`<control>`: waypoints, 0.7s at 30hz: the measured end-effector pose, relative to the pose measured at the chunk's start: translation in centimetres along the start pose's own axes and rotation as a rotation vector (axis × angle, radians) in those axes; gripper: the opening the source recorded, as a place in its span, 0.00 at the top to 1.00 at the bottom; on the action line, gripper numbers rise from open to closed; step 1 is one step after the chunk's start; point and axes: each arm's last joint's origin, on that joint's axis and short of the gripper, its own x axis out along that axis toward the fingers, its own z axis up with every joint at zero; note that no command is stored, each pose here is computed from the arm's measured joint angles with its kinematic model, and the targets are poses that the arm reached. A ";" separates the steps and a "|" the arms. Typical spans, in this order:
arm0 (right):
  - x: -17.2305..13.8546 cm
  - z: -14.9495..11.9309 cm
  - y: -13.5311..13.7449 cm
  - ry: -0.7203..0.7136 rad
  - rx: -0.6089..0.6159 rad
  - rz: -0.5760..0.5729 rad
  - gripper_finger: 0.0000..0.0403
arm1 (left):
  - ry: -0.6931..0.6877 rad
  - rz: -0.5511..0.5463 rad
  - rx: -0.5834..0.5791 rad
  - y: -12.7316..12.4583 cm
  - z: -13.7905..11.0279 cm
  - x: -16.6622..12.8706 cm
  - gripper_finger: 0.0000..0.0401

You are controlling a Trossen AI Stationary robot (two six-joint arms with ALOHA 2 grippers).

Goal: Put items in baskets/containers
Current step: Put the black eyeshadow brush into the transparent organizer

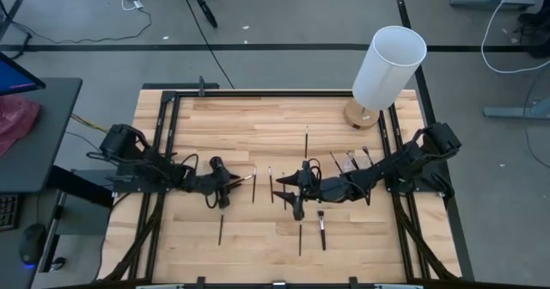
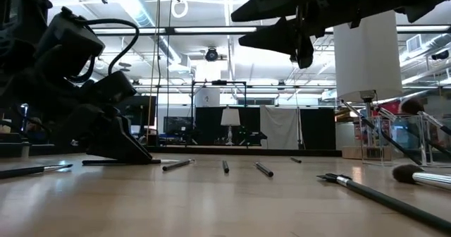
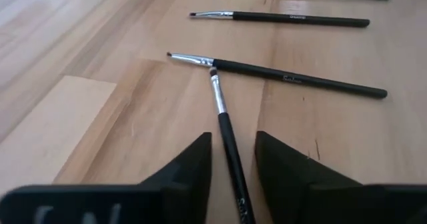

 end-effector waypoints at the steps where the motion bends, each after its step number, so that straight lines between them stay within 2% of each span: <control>1: -0.1 0.0 0.1 0.001 -0.001 0.004 0.48 | 0.005 -0.002 0.009 0.0 0.0 0.0 0.74; 10: -0.3 -0.2 0.5 0.005 -0.003 0.017 0.48 | 0.029 -0.019 0.024 0.3 -0.1 0.3 0.96; 21: -0.5 -0.4 1.0 0.011 -0.007 0.035 0.48 | 0.013 -0.045 -0.023 -0.1 -0.2 0.3 0.97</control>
